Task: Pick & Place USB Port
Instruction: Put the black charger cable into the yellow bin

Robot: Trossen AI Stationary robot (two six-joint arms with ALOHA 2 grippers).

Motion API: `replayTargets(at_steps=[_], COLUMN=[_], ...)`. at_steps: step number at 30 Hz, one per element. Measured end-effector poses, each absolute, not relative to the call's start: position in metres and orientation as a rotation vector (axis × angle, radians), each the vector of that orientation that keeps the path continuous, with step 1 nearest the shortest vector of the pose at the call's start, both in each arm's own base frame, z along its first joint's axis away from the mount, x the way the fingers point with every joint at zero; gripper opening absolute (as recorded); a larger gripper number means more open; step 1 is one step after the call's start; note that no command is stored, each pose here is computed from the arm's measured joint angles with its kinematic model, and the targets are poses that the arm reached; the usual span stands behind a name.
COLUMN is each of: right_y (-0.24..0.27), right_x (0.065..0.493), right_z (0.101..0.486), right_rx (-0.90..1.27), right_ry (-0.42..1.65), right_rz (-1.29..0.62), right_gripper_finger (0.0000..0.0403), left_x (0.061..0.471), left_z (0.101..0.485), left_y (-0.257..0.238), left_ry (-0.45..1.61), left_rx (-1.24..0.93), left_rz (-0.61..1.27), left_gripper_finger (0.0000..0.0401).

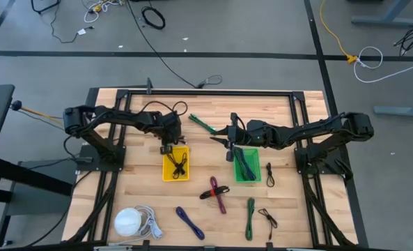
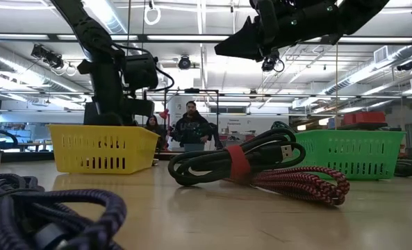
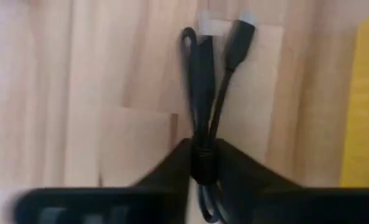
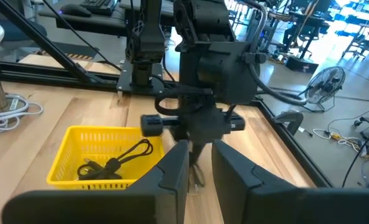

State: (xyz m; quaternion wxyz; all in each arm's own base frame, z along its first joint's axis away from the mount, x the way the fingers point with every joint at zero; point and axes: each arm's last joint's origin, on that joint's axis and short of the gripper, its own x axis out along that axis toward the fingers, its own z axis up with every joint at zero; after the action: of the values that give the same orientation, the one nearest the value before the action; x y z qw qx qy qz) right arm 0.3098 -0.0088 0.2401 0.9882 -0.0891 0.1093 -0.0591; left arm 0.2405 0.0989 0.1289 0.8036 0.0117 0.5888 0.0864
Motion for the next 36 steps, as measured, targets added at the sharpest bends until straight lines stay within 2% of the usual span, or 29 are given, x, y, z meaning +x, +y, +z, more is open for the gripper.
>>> replayTargets(at_steps=[1, 2, 10, 18, 26, 36], right_y=[-0.009, -0.009, -0.009, -0.009, -0.009, -0.011], right_x=[0.31, 0.31, 0.31, 0.31, 0.309, 0.309], right_z=[0.24, 0.24, 0.239, 0.239, 0.238, 0.237], right_rx=[-0.179, -0.179, -0.179, -0.18, -0.181, -0.207], right_ry=[0.219, 0.22, 0.229, 0.232, 0.247, 0.263], right_rz=[-0.119, -0.119, -0.118, -0.122, -0.122, -0.171], right_gripper_finger=[0.0073, 0.0073, 0.0073, 0.0073, 0.0073, 0.0073], left_x=[0.242, 0.243, 0.246, 0.252, 0.238, 0.204], left_z=[0.13, 0.13, 0.138, 0.166, 0.211, 0.256], left_y=[0.1, 0.101, 0.104, 0.111, 0.109, 0.062], left_ry=[1.25, 1.245, 1.301, 1.352, 1.26, 0.922], left_rx=[0.037, 0.038, 0.082, 0.091, -0.072, -0.461], left_rz=[0.203, 0.208, 0.238, 0.293, 0.448, 0.466], left_gripper_finger=[0.0031, 0.0027, 0.0027, 0.0027, 0.0027, 0.0027])
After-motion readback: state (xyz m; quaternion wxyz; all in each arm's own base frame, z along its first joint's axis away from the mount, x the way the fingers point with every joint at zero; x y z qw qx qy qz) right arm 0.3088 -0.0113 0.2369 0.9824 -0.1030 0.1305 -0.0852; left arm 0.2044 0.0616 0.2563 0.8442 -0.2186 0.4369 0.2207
